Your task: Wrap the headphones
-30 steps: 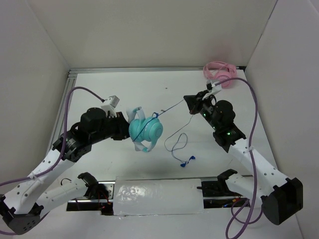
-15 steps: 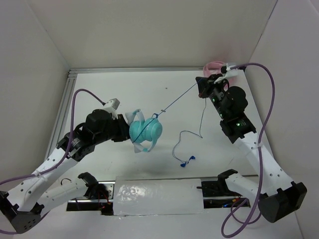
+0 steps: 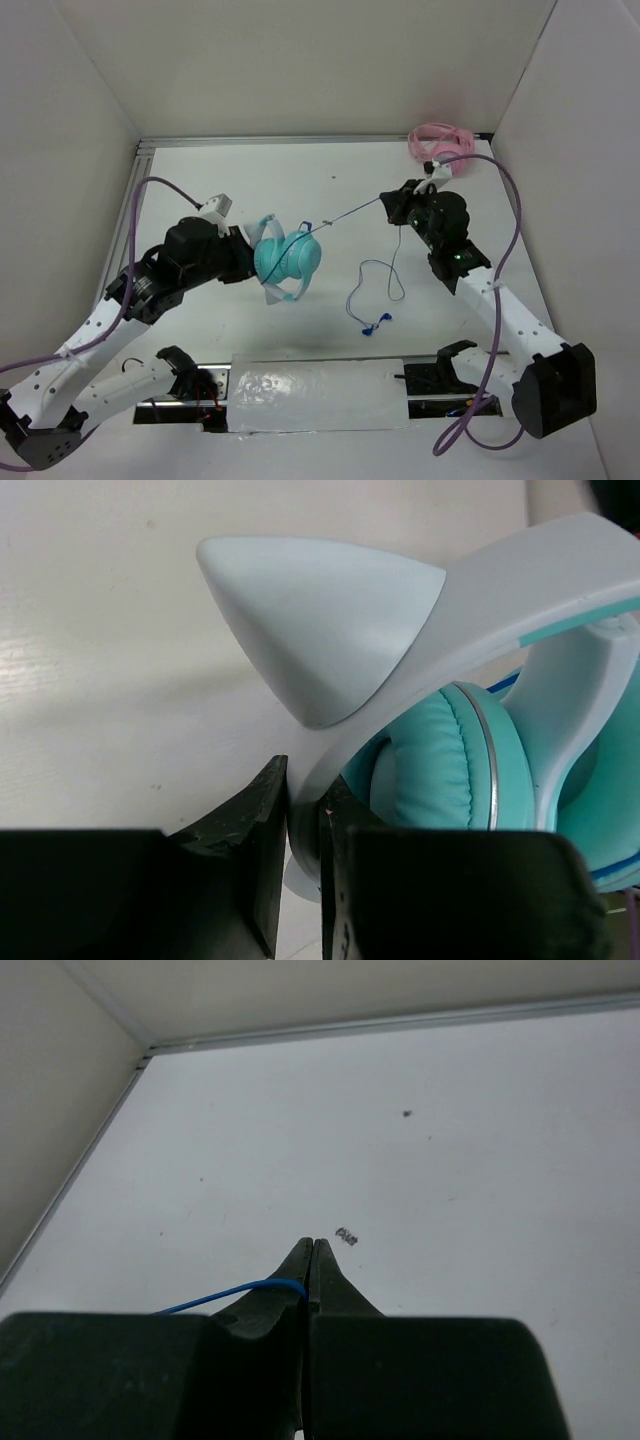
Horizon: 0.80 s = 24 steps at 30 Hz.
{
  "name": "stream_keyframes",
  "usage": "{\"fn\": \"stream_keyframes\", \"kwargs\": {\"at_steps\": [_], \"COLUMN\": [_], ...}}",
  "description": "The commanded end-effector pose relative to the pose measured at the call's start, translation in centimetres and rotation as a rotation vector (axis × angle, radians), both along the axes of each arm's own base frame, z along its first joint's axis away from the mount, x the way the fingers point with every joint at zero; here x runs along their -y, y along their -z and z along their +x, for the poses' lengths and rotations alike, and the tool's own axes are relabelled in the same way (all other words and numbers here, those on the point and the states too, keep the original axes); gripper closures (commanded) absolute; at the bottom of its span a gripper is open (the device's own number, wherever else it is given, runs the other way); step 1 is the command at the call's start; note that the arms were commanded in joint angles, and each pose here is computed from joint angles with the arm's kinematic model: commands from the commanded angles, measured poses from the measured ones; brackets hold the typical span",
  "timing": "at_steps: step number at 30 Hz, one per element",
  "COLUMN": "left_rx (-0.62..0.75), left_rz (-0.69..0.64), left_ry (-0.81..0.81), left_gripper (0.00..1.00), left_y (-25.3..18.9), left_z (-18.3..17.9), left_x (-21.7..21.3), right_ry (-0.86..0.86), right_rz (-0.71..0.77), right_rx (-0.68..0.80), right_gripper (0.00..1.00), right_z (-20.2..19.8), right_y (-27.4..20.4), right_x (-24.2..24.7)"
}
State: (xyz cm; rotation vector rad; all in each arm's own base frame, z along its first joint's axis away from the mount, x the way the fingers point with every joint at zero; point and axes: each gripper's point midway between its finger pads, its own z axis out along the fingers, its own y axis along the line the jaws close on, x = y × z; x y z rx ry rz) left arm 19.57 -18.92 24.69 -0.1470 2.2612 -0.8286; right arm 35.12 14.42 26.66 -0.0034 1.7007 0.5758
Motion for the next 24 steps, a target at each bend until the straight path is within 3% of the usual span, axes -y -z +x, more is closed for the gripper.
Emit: {"fn": "stream_keyframes", "kwargs": {"at_steps": [1,4,10,16,24], "left_rx": [0.244,0.299,0.402,0.389,0.382], "left_rz": [-0.182,-0.203,-0.261,-0.391,-0.501], "left_ry": [0.032,0.031,0.035,0.116,0.053], "left_gripper": [1.00,1.00,1.00,1.00,1.00], "left_y": [-9.8,-12.3,-16.3,-18.8,-22.4], "left_z": [0.7,0.9,1.4,0.8,2.0], "left_x": [1.1,1.0,1.4,3.6,4.2], "right_ry": [-0.061,-0.112,-0.206,-0.452,-0.756], "right_rz": [0.069,0.114,0.070,0.063,0.122], "right_rx": [-0.011,-0.010,-0.042,0.003,0.080], "right_gripper": [1.00,1.00,1.00,0.99,0.90], "right_z": [0.5,-0.2,-1.0,-1.6,-4.3], "right_y": [1.3,2.9,4.2,2.5,3.3], "right_x": [-1.6,-2.6,-6.5,-15.8,-26.3]}}
